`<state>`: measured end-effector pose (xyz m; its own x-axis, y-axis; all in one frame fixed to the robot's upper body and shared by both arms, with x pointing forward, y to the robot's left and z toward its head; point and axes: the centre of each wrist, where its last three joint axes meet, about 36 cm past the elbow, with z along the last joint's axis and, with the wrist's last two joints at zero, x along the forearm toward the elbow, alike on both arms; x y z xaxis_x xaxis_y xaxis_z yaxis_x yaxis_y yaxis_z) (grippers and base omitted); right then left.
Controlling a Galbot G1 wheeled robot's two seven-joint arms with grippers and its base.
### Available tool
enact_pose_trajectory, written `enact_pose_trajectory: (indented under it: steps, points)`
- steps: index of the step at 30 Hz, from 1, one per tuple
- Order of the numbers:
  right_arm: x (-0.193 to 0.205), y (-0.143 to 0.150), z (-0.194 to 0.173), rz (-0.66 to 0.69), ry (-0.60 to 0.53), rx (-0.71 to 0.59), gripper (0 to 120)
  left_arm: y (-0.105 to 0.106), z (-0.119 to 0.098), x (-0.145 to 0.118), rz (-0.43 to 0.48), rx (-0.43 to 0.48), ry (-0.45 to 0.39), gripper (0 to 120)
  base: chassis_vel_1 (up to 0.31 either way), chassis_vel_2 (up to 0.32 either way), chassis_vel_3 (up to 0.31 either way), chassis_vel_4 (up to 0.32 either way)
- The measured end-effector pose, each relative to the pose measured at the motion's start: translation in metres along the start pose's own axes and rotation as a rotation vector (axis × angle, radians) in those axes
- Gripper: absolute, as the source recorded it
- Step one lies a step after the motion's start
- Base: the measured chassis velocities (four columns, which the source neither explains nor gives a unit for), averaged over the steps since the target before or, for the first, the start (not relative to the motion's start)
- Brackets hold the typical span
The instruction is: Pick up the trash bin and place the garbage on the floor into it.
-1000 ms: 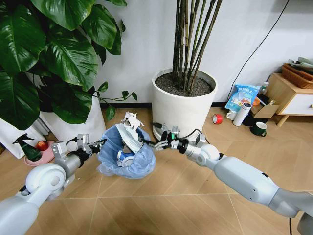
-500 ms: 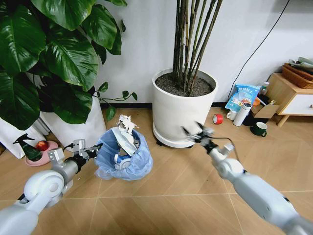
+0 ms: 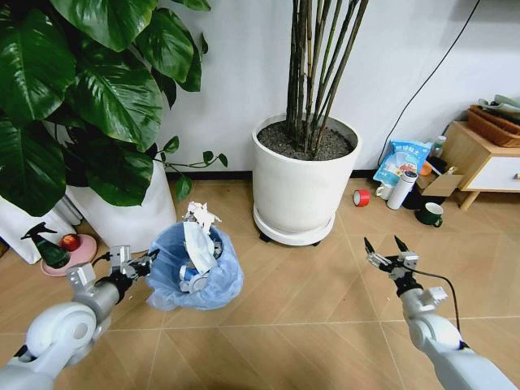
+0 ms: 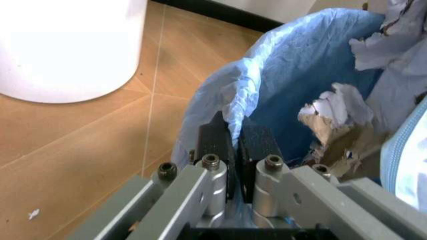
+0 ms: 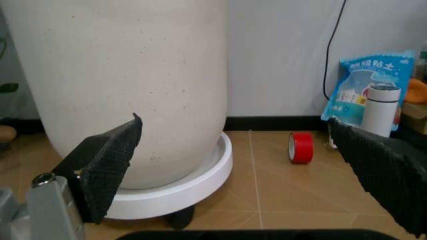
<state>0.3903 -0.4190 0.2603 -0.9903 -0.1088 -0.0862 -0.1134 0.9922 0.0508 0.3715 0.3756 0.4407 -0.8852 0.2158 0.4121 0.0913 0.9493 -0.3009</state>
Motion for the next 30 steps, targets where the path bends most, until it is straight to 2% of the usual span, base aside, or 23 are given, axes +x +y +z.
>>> enact_pose_trajectory:
  steps: [4,16,30]
  points:
    - [0.02,0.003,0.0,0.003,-0.007,0.002,100,0.004,0.009,0.007,-0.014,0.004,-0.005,0,0.0,0.0,0.0,0.0]
    - [0.048,0.019,0.011,-0.013,-0.008,0.001,100,0.01,0.015,0.024,-0.055,0.006,-0.042,0,0.0,0.0,0.0,0.0]
    - [0.06,0.012,0.011,-0.009,-0.014,0.011,100,0.019,0.019,0.024,-0.074,0.008,-0.043,0,0.0,0.0,0.0,0.0]
